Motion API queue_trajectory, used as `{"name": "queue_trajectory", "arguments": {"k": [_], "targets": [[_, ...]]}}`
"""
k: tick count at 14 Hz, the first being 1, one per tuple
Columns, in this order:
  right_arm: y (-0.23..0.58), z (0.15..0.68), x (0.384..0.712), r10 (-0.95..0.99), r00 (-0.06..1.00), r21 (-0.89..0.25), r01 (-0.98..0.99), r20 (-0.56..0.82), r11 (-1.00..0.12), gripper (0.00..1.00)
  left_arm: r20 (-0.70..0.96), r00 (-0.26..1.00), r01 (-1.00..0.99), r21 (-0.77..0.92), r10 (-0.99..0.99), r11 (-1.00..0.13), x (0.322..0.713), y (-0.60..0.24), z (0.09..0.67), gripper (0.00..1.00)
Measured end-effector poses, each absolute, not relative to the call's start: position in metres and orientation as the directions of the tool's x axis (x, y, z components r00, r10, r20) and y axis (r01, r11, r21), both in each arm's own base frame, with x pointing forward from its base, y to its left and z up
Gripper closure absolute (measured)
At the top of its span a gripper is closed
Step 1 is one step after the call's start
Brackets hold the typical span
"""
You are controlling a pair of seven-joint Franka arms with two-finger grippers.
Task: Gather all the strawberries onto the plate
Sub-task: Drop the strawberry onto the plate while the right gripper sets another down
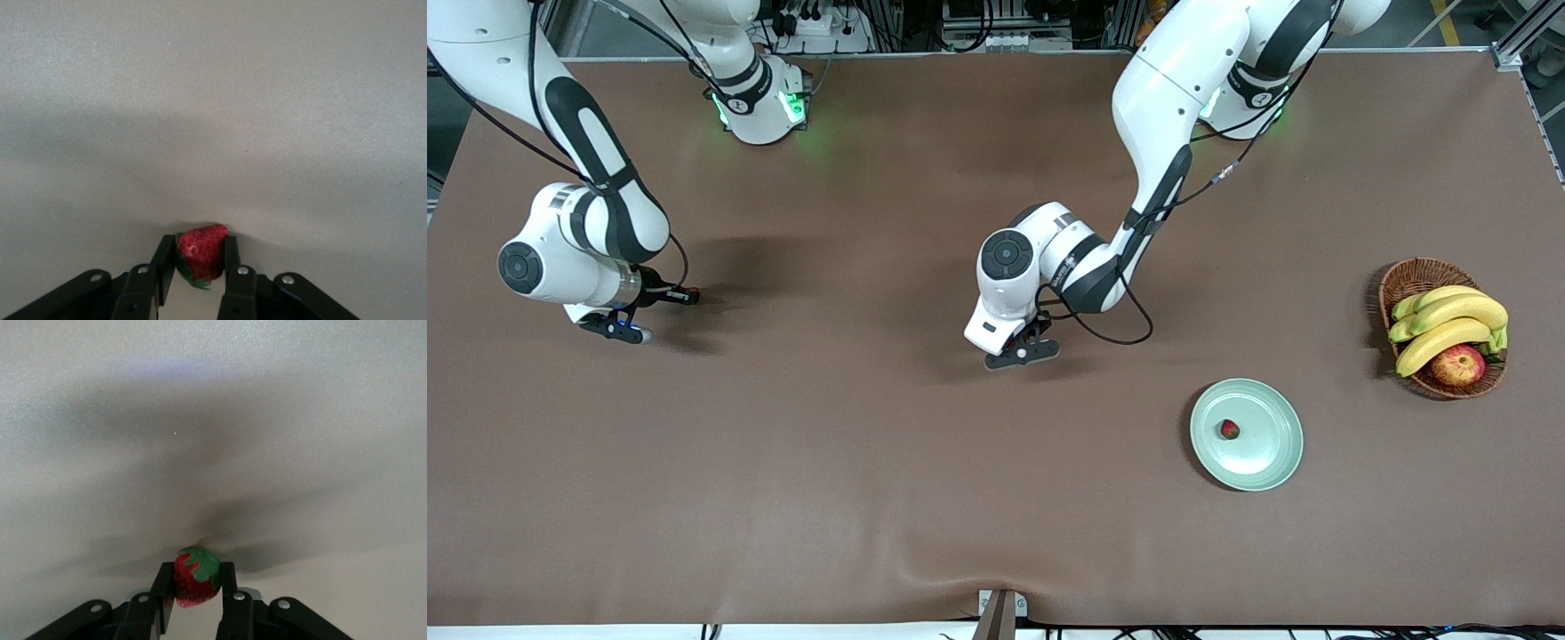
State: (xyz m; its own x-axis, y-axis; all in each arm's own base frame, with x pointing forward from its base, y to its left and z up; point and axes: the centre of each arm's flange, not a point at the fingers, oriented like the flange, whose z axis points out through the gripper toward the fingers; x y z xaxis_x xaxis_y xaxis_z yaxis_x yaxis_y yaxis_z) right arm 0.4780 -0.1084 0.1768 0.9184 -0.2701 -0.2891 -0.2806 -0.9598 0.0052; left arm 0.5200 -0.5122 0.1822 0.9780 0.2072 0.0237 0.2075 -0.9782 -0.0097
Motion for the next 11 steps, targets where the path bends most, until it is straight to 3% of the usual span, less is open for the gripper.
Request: {"name": "queue_trajectory", "arguments": {"k": [7,11], "targets": [[-0.110,0.205,0.506,-0.256,0.917,0.002,-0.268,-0.307,-0.963,0.67,0.041,0.957,0.287,0.017,0.288,-0.958,0.528,-0.514,0.195,0.66],[-0.109,0.252,0.537,-0.239,0.912,0.000,-0.253,-0.333,-0.967,0.67,0.063,0.926,0.371,0.024,0.371,-0.928,0.567,-0.477,0.224,0.66]]}}
